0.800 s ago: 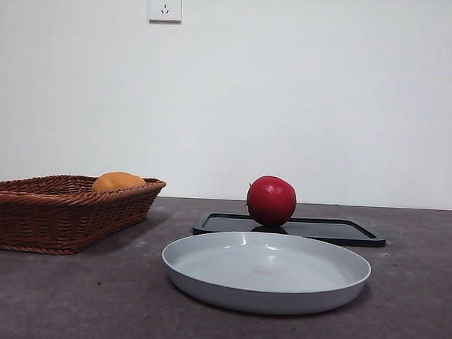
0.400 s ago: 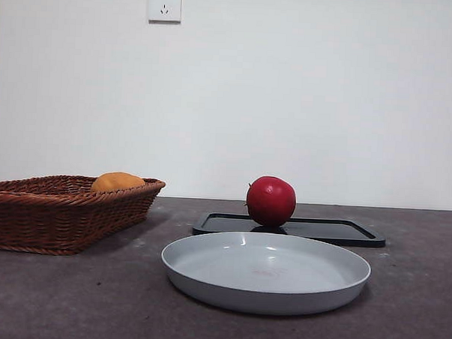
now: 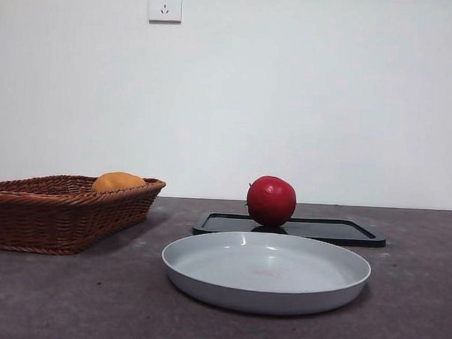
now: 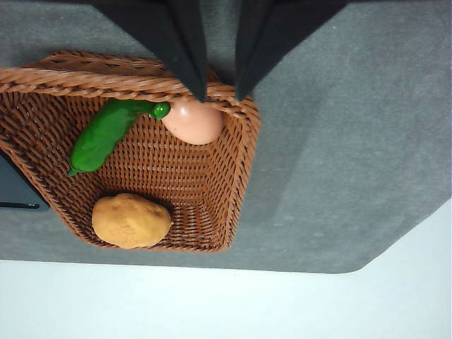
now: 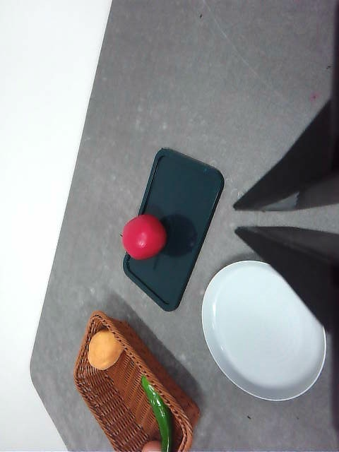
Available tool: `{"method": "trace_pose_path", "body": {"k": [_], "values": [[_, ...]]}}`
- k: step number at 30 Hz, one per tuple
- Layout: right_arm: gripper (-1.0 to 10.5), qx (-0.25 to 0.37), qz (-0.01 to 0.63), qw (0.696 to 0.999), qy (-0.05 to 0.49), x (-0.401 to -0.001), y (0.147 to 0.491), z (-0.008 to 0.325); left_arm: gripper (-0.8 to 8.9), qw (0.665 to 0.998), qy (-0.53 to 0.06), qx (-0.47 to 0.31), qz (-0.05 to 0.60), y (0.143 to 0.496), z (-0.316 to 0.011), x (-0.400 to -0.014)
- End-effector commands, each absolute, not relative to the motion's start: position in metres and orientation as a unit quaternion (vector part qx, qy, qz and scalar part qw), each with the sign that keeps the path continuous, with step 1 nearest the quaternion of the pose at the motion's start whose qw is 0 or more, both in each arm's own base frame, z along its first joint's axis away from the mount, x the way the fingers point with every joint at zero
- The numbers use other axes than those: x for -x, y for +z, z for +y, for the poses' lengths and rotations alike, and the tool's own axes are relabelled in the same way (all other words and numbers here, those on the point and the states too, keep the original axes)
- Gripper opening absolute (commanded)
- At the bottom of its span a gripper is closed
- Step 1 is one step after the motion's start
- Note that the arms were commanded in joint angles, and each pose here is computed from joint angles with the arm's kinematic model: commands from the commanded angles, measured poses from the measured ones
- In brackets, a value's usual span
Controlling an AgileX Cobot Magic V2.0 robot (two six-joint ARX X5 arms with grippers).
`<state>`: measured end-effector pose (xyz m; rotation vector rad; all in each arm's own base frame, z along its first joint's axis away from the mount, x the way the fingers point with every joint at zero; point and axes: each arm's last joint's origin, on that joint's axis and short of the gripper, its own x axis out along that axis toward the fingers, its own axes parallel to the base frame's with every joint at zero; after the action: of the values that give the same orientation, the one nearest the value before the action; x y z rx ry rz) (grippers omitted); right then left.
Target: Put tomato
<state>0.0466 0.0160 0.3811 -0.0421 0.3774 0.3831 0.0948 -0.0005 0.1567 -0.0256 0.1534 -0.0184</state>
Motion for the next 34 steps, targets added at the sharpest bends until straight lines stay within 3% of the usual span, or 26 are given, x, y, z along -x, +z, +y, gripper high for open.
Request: {"method": "trace_pose_path", "body": {"k": [1,16,19,22,29,34], "values": [[0.3,0.017,0.179,0.965,0.190,-0.046,0.384,0.016,0.64,0.996,-0.008,0.007,0.089,0.149,-0.001,-0.096],[0.3,0.021,0.177,0.965,0.190,-0.046,0.384,0.016,0.64,0.996,-0.008,0.007,0.089,0.149,-0.001,-0.096],[0.3,0.096,0.160,0.968,0.166,-0.046,0.380,0.013,0.64,0.996,-0.008,0.007,0.089,0.149,-0.001,-0.096],[0.3,0.126,0.131,0.974,0.137,-0.054,0.362,0.012,0.64,0.996,-0.008,0.007,0.089,0.149,-0.001,-0.096],[0.3,0.082,-0.024,0.994,0.070,-0.073,0.287,0.008,0.64,0.996,-0.008,0.007,0.089,0.149,-0.001,-0.096],[0.3,0.065,-0.030,0.996,0.049,-0.075,0.237,0.005,0.64,0.996,-0.008,0.007,0.089,0.149,-0.001,-0.096]]}}
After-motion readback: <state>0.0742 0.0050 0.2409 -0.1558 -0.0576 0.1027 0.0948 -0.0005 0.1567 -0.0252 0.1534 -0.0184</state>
